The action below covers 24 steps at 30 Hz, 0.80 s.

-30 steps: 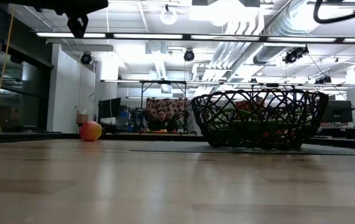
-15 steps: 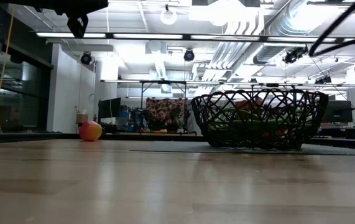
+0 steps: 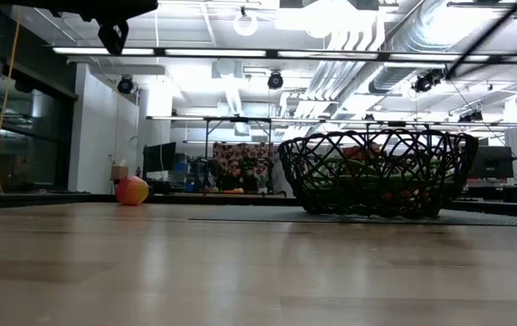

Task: Build produce basket
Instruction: Put the mangosteen into the wire basket

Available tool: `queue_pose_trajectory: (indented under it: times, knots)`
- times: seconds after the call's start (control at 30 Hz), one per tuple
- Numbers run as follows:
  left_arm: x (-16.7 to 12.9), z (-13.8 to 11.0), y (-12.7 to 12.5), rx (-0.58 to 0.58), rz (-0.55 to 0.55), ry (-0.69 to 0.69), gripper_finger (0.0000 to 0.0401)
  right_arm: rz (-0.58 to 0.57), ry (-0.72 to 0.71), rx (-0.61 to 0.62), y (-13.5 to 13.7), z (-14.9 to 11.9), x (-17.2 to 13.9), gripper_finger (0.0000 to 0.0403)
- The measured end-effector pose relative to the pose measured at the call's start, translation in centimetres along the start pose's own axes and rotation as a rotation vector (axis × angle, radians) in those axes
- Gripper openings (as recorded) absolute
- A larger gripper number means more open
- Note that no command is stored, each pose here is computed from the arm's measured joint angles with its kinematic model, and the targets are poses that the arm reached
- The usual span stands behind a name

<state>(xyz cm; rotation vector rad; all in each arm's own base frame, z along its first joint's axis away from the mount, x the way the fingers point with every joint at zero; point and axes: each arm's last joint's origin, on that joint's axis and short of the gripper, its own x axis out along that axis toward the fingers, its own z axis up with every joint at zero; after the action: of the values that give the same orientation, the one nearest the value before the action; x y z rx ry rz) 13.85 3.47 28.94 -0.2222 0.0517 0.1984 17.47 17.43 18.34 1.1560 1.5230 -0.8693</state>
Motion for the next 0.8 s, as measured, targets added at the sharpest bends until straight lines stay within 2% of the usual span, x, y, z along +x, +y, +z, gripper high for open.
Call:
queue_pose_trajectory:
  times: [0.17, 0.43, 0.63, 0.8]
  knots:
    - [0.0, 0.0, 0.0, 0.005, 0.003, -0.001, 0.0, -0.03, -0.093, -0.123, -0.4, -0.1, -2.9, 0.0234]
    - [0.0, 0.0, 0.2, 0.003, 0.016, -0.003, 0.0, 0.049, -0.278, -0.569, 0.9, 0.4, -4.6, 0.0234]
    - [0.0, 0.0, 0.2, 0.004, 0.016, -0.003, 0.0, 0.041, -0.181, -0.68, 1.0, 0.2, -4.8, 0.0234]
    - [0.0, 0.0, 0.2, 0.004, 0.017, -0.003, 0.0, 0.034, -0.202, -0.731, 1.0, 0.1, -4.8, 0.0234]
